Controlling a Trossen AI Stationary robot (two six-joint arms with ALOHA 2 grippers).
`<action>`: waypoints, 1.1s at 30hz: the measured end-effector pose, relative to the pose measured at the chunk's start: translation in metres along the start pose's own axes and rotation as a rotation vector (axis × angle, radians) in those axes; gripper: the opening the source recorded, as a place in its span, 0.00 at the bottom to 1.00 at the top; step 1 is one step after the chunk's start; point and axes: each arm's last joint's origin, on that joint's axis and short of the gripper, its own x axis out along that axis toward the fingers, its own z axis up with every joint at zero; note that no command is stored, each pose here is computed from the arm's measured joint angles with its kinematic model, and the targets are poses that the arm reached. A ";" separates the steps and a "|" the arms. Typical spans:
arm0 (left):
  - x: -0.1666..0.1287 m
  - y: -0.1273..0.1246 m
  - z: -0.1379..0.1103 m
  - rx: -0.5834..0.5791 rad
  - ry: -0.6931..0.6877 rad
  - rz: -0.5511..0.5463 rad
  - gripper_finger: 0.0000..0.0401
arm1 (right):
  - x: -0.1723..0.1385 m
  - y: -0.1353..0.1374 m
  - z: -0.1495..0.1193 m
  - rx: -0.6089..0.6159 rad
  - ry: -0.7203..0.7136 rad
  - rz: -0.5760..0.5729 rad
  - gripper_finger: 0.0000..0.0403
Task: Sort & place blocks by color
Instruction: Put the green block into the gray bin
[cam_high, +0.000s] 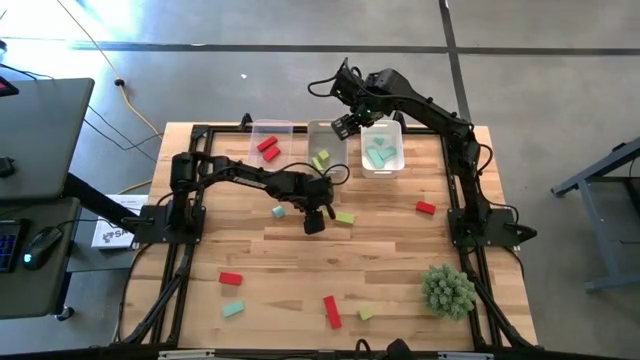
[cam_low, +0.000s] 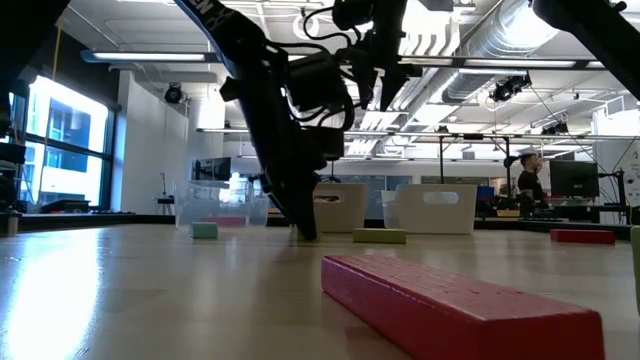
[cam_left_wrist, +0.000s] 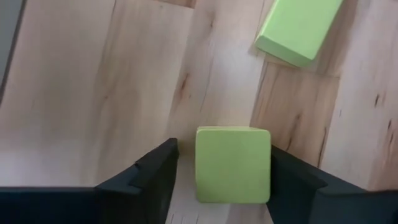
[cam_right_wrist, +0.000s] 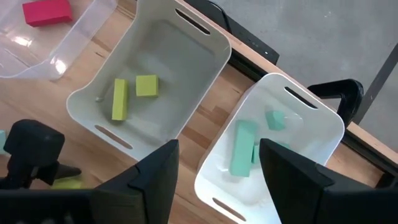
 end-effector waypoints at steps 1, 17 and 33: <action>0.000 0.000 0.000 0.006 -0.004 0.002 0.46 | 0.000 0.000 0.000 0.000 0.000 0.000 0.52; -0.019 0.019 0.007 -0.098 -0.038 -0.121 0.26 | 0.000 0.000 0.000 -0.141 0.001 0.001 0.52; -0.103 0.077 0.030 -0.322 -0.397 -0.051 0.26 | 0.003 -0.013 0.007 -0.321 -0.016 -0.011 0.52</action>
